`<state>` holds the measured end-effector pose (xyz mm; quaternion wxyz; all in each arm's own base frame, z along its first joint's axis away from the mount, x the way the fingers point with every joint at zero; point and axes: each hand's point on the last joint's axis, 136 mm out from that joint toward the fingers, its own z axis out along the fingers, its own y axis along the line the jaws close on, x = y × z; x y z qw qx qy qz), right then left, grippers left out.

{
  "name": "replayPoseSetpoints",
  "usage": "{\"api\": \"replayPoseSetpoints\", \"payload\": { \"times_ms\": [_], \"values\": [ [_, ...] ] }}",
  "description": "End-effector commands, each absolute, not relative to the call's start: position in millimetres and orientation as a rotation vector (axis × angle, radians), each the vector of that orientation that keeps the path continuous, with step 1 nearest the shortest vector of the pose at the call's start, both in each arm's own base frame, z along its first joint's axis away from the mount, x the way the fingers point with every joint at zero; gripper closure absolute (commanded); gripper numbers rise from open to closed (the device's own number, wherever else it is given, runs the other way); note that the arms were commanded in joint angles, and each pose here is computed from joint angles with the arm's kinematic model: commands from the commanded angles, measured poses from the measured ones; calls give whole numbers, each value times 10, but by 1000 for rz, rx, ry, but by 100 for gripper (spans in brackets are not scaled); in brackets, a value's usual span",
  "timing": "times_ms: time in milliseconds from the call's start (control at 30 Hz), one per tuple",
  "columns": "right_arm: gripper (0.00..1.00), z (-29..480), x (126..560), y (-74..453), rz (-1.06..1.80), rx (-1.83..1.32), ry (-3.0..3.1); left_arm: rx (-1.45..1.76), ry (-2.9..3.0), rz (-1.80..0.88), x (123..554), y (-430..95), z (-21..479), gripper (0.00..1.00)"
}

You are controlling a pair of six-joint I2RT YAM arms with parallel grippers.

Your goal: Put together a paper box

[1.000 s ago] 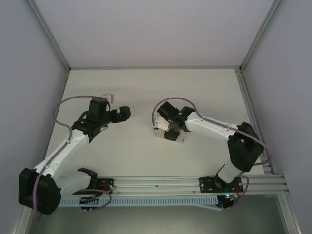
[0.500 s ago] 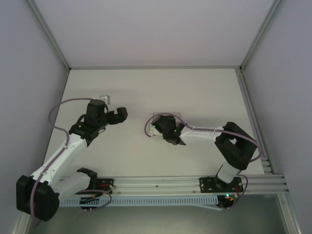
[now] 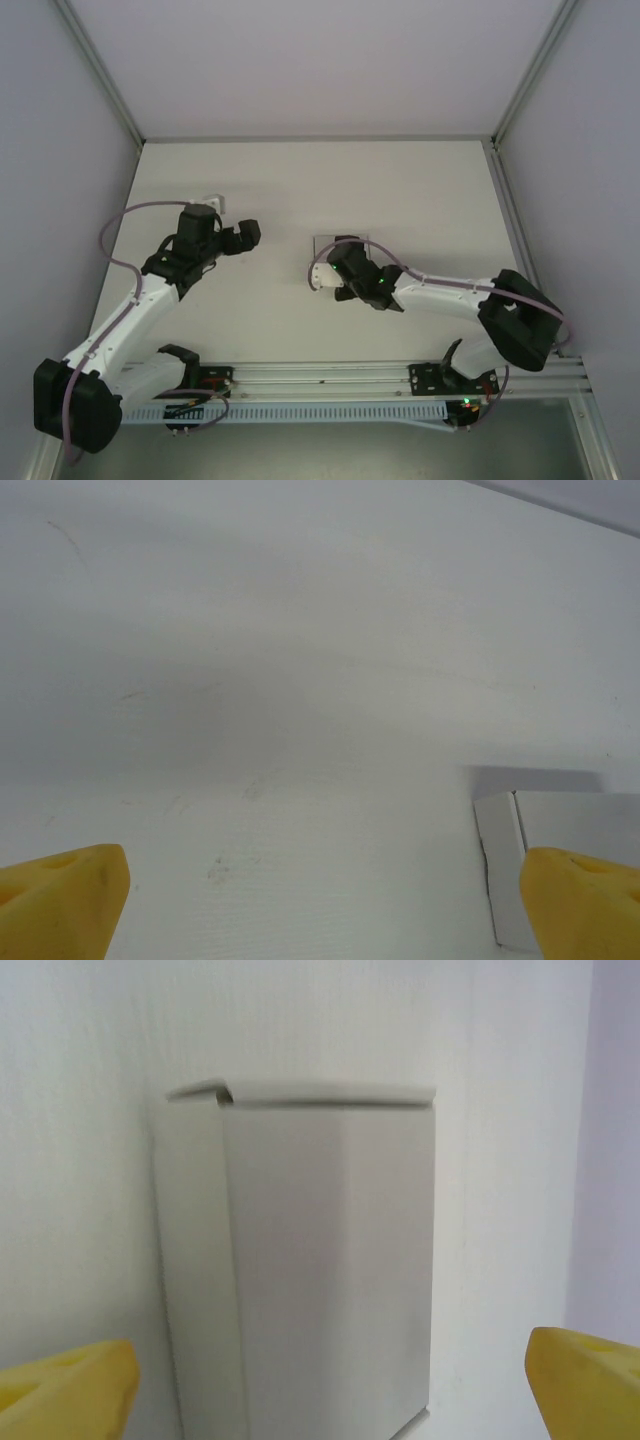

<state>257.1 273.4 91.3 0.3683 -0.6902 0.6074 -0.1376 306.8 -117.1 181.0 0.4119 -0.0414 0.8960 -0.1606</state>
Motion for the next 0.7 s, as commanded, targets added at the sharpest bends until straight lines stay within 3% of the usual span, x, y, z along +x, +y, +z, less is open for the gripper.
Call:
{"api": "replayPoseSetpoints", "payload": {
  "times_ms": [0, 200, 400, 567, 667],
  "values": [
    [0, 1145, 2312, 2903, -97, -1753, 1600, -112, 2251, -367, 3104, -1112, 1804, 0],
    [0, 1881, 2571, 2769, -53, -1349, 1634, -99, 2163, -297, 3226, -1033, 1973, 0],
    [0, 2635, 3247, 1615, -22, -499, 1708, -171, 1960, -126, 3422, -602, 2276, 0],
    [0, 2338, 3444, 526, -171, -80, 1732, -211, 1802, 49, 3574, -120, 2123, 0],
    [0, 1912, 3429, 283, -169, -27, 1734, -218, 1727, 101, 3580, 95, 1918, 0]
  ]
}}
